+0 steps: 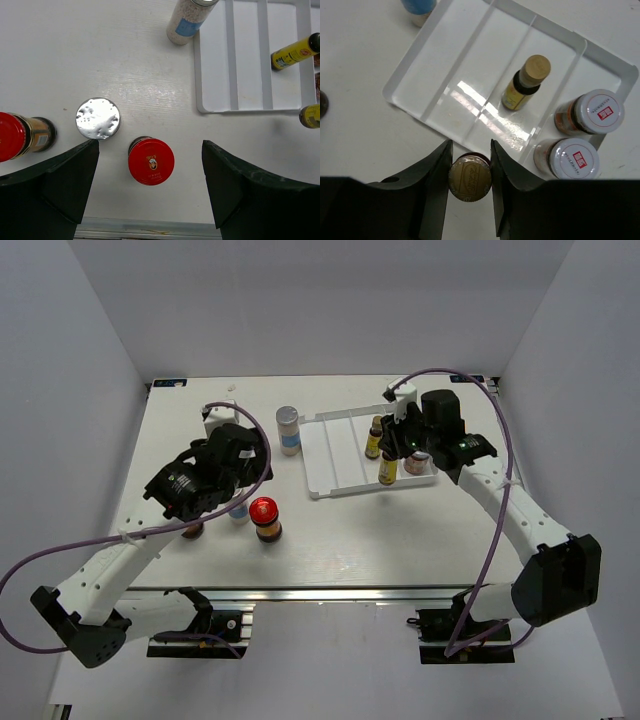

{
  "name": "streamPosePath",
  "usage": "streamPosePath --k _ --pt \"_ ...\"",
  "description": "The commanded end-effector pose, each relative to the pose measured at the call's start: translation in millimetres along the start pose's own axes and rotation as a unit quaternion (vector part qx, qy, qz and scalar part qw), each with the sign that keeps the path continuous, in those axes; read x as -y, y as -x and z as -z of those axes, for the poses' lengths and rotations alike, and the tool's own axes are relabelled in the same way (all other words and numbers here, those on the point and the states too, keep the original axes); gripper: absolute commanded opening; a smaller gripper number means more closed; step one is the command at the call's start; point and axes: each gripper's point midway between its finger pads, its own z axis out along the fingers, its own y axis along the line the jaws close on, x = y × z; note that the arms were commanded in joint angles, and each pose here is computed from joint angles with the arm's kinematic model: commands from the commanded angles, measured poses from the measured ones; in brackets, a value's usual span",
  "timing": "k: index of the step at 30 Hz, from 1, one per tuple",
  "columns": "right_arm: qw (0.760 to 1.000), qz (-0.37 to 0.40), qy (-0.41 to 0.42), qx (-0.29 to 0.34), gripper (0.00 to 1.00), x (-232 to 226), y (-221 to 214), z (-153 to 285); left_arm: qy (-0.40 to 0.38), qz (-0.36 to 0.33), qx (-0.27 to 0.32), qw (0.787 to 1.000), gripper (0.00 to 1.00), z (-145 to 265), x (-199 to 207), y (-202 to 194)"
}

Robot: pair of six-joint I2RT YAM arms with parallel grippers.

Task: Organize the condiment bottles

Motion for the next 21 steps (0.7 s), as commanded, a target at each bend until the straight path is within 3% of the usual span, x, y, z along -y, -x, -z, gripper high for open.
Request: streamPosePath --k 1,21 --pt "0.995 0.027 -0.049 0.081 0.0 28.3 38.4 0.1 -0.019 -0.002 0.007 1.0 0.93 0.6 8.2 5.1" --pt "0.993 0.011 -0.08 0.087 0.0 67.1 4.1 -51.7 -0.03 0.003 -0.017 0.999 0.97 -6.8 10.6 -16.1"
